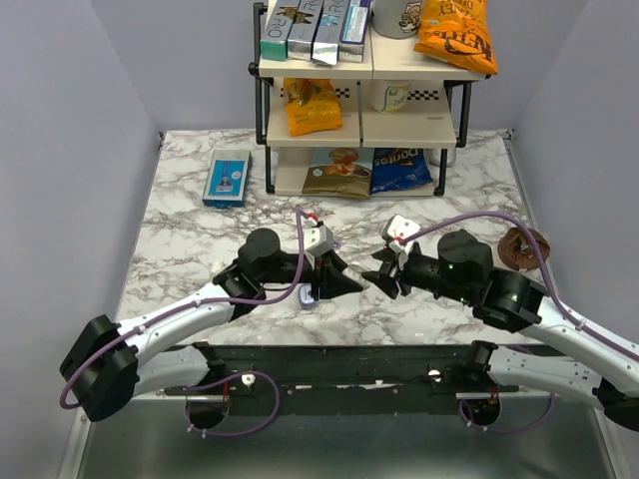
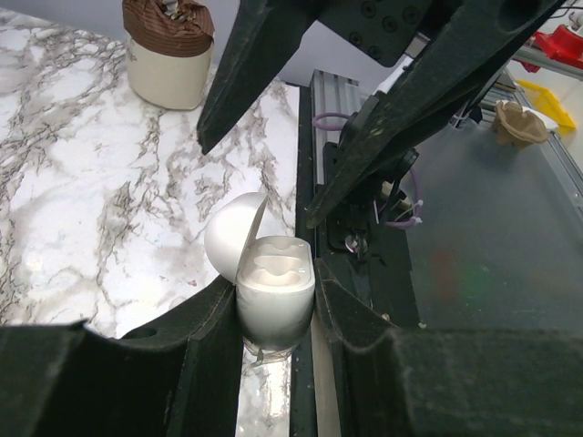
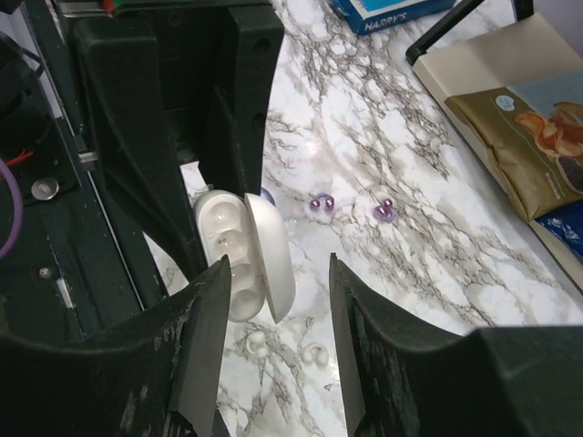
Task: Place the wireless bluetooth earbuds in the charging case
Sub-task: Adjust the charging case.
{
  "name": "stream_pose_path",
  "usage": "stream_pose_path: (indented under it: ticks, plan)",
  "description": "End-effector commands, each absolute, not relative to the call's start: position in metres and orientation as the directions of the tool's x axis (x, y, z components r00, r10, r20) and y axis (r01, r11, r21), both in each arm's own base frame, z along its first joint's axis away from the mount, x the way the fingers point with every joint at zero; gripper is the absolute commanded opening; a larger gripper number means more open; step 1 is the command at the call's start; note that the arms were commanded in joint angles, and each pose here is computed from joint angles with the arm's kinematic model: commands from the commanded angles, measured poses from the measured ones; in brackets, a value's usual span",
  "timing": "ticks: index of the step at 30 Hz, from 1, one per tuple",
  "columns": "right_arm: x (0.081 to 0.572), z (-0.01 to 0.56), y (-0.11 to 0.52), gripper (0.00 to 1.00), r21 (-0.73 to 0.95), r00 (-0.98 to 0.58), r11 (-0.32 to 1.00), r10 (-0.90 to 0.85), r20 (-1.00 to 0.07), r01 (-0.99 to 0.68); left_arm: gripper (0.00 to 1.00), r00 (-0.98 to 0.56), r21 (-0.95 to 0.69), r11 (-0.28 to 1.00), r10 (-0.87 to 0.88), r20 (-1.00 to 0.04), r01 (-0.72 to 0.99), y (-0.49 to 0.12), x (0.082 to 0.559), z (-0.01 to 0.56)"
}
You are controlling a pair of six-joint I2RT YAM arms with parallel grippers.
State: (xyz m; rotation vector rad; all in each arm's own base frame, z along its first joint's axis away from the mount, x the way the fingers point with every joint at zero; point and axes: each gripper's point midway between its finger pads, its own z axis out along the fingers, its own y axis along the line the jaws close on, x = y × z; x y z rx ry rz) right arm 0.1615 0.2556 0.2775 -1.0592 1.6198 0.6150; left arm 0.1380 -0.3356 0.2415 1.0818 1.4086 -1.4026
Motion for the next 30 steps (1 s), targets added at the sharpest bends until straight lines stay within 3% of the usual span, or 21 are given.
stream_pose_path:
  ticks: [1,7,12,16,19,21,23,26,27,30]
  plan:
    - [0.173,0.281,0.250,0.55,-0.127,-0.068,0.545,-0.322,-0.944,-0.828,0.00,-0.199,-0.199,-0.014,-0.030,-0.979,0.980,-0.333,0.133,0.255]
    - [0.181,0.280,0.244,0.55,-0.130,-0.090,0.597,-0.325,-0.941,-0.791,0.00,-0.186,-0.185,-0.020,-0.028,-0.982,0.983,-0.330,0.127,0.252]
    - [0.173,0.284,0.248,0.55,-0.122,-0.069,0.554,-0.312,-0.948,-0.824,0.00,-0.190,-0.190,0.001,-0.025,-0.982,0.982,-0.328,0.127,0.250]
    - [0.141,0.289,0.254,0.57,-0.085,-0.036,0.411,-0.278,-0.960,-0.907,0.00,-0.207,-0.208,0.104,-0.017,-0.978,0.973,-0.326,0.143,0.245]
    - [0.126,0.289,0.245,0.59,-0.036,-0.064,0.393,-0.239,-0.969,-0.919,0.00,-0.215,-0.213,0.248,-0.019,-0.976,0.945,-0.321,0.167,0.240]
    - [0.127,0.288,0.238,0.64,-0.007,-0.093,0.432,-0.211,-0.973,-0.902,0.00,-0.201,-0.202,0.338,-0.038,-0.979,0.919,-0.315,0.183,0.241]
    - [0.140,0.276,0.223,0.69,0.081,-0.194,0.568,-0.142,-0.971,-0.819,0.00,-0.197,-0.199,0.398,-0.045,-0.979,0.896,-0.309,0.192,0.240]
    - [0.158,0.234,0.209,0.62,0.186,-0.360,0.727,-0.089,-0.929,-0.661,0.00,-0.193,-0.211,0.502,-0.087,-0.977,0.839,-0.294,0.205,0.243]
    - [0.161,0.221,0.206,0.54,0.203,-0.402,0.761,-0.083,-0.912,-0.617,0.00,-0.198,-0.220,0.532,-0.099,-0.975,0.817,-0.289,0.209,0.242]
    - [0.166,0.171,0.207,0.44,0.241,-0.543,0.833,-0.084,-0.835,-0.499,0.00,-0.210,-0.252,0.544,-0.141,-0.968,0.800,-0.278,0.201,0.236]
